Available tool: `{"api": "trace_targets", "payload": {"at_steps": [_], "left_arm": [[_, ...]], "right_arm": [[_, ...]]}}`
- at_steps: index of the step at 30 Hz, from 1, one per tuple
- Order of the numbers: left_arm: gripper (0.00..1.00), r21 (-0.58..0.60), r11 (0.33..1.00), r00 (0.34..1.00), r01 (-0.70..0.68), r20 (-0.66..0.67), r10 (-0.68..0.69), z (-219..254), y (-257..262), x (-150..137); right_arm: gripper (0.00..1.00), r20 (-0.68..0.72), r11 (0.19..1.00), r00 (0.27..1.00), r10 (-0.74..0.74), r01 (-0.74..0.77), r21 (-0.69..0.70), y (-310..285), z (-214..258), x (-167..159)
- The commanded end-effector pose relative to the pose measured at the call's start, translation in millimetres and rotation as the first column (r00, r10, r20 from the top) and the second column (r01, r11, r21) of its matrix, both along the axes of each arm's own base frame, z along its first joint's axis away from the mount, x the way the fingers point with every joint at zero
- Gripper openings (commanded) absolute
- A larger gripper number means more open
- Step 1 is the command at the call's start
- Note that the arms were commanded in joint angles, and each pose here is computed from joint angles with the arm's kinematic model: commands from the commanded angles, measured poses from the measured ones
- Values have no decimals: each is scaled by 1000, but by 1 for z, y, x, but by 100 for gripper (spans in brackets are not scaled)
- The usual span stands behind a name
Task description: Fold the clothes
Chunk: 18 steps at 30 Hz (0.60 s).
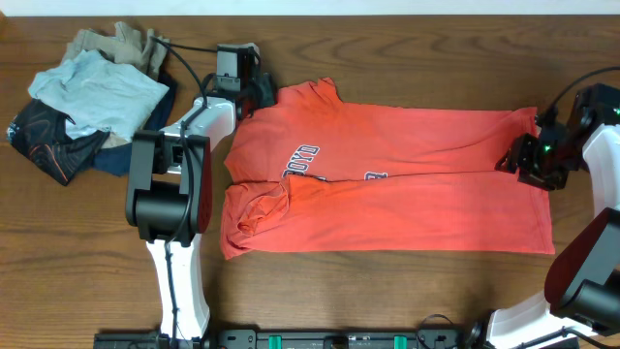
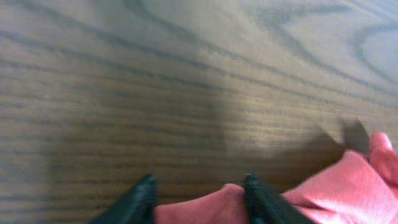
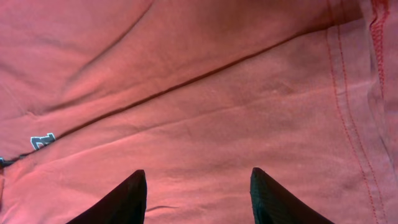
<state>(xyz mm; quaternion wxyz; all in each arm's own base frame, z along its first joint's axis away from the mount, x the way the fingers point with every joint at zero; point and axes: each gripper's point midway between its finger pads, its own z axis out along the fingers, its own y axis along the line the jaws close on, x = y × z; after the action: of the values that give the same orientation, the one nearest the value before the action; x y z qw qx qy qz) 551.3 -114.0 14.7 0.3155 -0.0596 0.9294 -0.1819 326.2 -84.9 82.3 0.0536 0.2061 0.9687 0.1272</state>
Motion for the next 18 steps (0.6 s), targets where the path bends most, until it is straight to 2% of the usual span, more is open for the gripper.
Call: {"api": "trace_targets", "payload": {"at_steps": [1,3,4,5,7,8,11,15,18], "left_arm": [[40,-11,999,998,36,-46,-36,-9,-6,-11],[38,-8,999,997,36,-73,-36,-13,-6,-16],[34,-8,999,996,36,-76,-36,-14,-5,-17],[28,-8,999,996,35,-76,-36,-13,-5,-17],[11,-9,999,997,33,-71,-34,-13,-4,-15],[6,-9,999,997,33,-66,-34,-11,-4,-15],[6,-10,999,998,33,-51,-33,-3,-4,-13],[6,-22,999,1000,26,-8,-26,23,-5,-9],[6,-68,997,1000,-26,-19,25,44,-5,-13]], "right_arm": [[52,36,1000,999,22,-22,-5,4,9,6],[52,43,1000,999,22,-22,-8,4,9,8],[52,48,1000,999,22,-22,-10,3,9,9],[52,53,1000,998,22,-22,-12,3,9,10],[52,60,1000,998,22,-21,-15,2,9,12],[52,63,1000,998,22,-21,-17,1,10,13],[52,65,999,998,22,-19,-35,-2,9,14],[52,68,992,998,15,-7,-125,-18,7,18],[56,114,980,993,11,12,-201,-33,9,31]]}}
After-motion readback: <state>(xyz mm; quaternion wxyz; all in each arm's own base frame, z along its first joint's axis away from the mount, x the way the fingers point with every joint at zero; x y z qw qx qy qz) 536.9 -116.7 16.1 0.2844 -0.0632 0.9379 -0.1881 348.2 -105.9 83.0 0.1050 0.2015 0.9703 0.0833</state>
